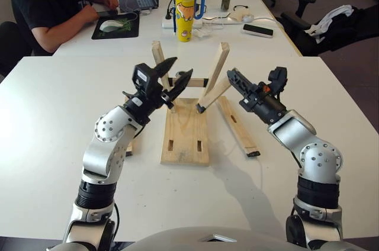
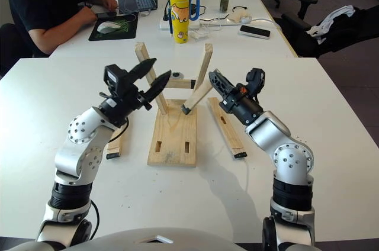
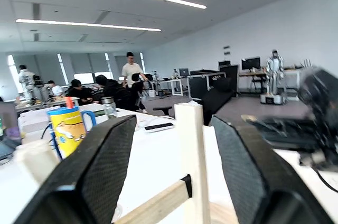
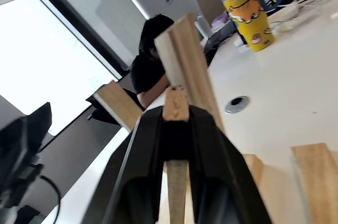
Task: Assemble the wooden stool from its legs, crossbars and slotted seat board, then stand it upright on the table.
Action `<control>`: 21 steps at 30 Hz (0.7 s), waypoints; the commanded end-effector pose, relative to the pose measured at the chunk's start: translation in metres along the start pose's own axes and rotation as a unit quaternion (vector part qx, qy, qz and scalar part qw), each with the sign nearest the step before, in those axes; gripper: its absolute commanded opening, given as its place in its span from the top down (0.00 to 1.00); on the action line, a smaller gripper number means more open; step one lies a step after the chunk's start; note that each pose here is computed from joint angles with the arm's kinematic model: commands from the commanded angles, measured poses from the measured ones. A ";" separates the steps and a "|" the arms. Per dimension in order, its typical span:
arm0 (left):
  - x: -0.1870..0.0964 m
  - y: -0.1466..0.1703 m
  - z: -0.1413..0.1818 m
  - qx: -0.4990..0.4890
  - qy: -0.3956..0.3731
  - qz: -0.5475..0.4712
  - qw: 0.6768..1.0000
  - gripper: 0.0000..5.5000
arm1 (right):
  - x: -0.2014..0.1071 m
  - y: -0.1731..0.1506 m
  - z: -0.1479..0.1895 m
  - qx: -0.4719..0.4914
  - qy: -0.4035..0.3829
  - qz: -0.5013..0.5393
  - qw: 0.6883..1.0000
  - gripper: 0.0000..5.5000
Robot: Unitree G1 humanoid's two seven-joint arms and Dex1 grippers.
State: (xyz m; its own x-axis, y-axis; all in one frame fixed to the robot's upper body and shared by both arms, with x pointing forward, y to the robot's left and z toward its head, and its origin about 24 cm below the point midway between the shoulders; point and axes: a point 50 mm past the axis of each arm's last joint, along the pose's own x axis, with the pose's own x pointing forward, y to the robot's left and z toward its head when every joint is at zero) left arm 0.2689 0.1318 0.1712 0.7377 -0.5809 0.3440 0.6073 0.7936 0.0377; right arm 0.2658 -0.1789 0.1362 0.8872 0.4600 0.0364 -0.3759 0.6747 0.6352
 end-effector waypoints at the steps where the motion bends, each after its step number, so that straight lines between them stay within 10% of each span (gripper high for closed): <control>1: -0.008 0.004 -0.005 -0.036 0.002 0.032 0.999 0.51 | -0.012 -0.021 0.018 -0.042 -0.042 -0.059 0.996 0.92; 21: -0.004 -0.002 -0.011 -0.036 0.015 0.034 0.999 0.51 | -0.009 -0.047 -0.006 -0.105 -0.027 -0.126 0.986 0.92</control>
State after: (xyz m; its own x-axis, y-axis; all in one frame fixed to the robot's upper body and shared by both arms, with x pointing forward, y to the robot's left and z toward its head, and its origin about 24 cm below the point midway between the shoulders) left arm 0.2667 0.1291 0.1603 0.7798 -0.5301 0.3330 0.5788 0.8132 -0.0608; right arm 0.2755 -0.2133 0.1031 0.9729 0.2250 -0.0524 -0.1765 0.8703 0.4599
